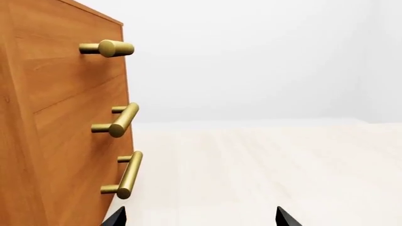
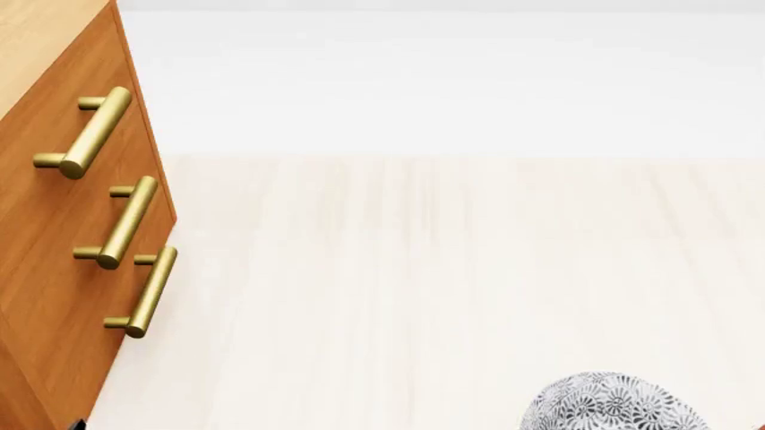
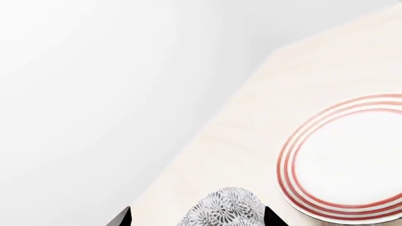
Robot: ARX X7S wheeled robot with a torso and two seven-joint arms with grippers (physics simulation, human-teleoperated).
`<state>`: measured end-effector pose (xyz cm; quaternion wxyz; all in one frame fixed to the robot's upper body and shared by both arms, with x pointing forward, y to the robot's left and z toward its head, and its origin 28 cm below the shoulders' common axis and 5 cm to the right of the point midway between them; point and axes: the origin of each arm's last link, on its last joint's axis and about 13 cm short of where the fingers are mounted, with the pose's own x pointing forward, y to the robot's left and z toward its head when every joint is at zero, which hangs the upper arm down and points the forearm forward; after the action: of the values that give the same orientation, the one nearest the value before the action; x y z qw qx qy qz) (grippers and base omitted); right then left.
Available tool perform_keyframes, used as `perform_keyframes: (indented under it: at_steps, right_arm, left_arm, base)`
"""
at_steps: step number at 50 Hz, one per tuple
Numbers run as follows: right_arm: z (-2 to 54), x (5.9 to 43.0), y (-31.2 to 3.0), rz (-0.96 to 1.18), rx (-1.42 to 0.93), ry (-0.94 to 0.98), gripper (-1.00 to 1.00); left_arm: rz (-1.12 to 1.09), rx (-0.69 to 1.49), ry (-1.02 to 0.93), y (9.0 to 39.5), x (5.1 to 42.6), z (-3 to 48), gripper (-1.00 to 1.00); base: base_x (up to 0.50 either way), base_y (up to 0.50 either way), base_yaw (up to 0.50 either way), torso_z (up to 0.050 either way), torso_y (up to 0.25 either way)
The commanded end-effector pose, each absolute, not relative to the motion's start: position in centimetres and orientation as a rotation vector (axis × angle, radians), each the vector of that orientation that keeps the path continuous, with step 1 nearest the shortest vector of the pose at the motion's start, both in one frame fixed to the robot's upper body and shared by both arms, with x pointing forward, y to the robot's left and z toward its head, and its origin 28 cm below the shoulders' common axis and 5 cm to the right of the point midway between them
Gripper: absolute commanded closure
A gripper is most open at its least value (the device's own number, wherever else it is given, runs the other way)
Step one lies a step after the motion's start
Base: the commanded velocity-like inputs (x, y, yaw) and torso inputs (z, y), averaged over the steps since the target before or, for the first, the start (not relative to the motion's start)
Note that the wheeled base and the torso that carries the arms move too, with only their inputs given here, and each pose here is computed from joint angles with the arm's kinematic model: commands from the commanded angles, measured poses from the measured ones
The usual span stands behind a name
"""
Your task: Put the bowl on top of the cabinet.
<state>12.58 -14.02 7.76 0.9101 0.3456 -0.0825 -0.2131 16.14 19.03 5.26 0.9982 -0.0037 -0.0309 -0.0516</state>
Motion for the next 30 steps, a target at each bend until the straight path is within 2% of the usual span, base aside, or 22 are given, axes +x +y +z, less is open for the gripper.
perform_keyframes:
  at_steps: [1, 23, 30]
  right_arm:
    - [7.66, 12.49, -14.69, -0.478, 0.766, -0.177, -1.00]
    - [7.37, 12.33, -15.38, -0.511, 0.844, -0.159, -1.00]
    - [7.15, 12.89, -15.41, -0.506, 0.850, -0.088, -1.00]
  left_arm:
    - [-0.090, -0.002, -0.069, 19.13, 16.29, 5.38, -1.00]
    - [-0.086, -0.007, -0.068, 19.13, 16.22, 5.33, -1.00]
    - [-0.084, -0.010, -0.070, 19.17, 16.20, 5.33, -1.00]
  base:
    - [0.00, 0.00, 0.00, 0.000, 0.000]
    - [0.00, 0.00, 0.00, 0.000, 0.000]
    - [0.00, 0.00, 0.00, 0.000, 0.000]
